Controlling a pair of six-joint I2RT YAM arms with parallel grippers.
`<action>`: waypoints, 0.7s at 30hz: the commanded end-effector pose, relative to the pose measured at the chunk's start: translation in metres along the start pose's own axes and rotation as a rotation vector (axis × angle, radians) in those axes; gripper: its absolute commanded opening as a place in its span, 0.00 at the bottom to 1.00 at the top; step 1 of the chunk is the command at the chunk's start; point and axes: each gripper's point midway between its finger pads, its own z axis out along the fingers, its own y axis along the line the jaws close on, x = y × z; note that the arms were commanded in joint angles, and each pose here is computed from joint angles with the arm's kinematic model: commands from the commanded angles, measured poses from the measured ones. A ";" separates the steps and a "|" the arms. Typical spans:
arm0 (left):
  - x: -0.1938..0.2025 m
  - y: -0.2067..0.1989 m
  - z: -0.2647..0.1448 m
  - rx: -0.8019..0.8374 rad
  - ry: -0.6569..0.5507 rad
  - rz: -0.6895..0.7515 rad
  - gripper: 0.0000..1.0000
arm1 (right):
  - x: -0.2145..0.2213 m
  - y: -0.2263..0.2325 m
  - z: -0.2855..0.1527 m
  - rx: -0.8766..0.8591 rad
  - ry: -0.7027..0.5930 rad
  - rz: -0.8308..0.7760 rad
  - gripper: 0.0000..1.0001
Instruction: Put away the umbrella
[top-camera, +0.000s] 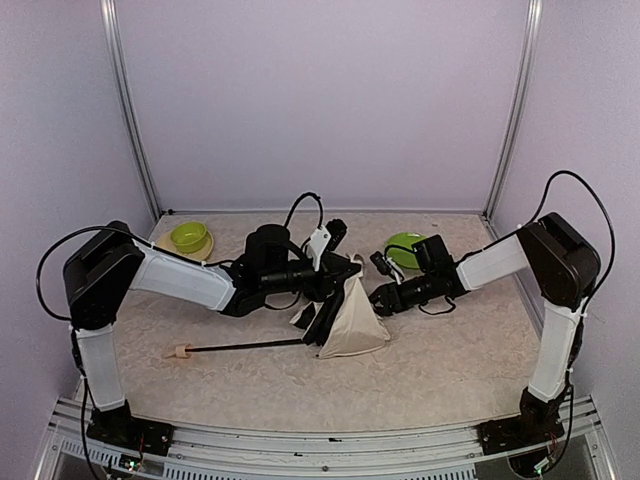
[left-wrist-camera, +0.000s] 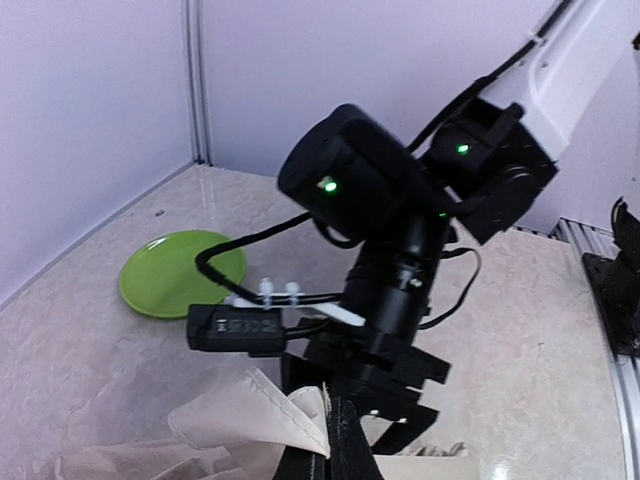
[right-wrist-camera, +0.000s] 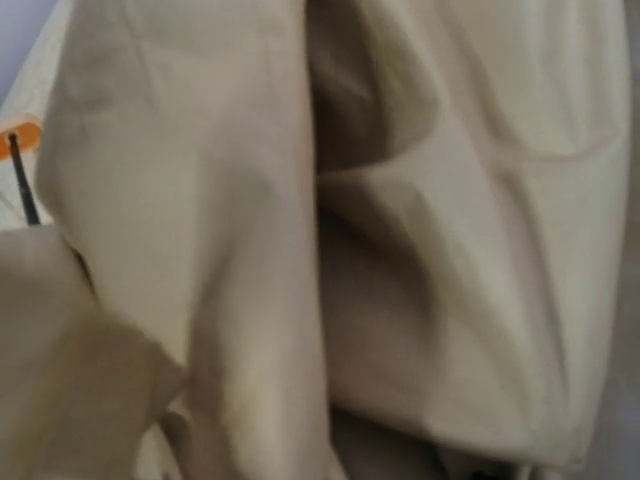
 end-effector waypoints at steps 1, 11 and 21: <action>0.017 0.048 0.015 -0.105 0.028 -0.008 0.00 | 0.024 -0.012 0.004 0.046 0.069 0.012 0.63; 0.113 0.079 0.015 -0.150 0.256 -0.117 0.00 | 0.019 -0.004 -0.019 0.125 0.054 0.053 0.64; 0.121 0.083 0.026 -0.047 0.293 -0.155 0.00 | -0.027 0.008 -0.073 0.435 0.015 -0.087 0.67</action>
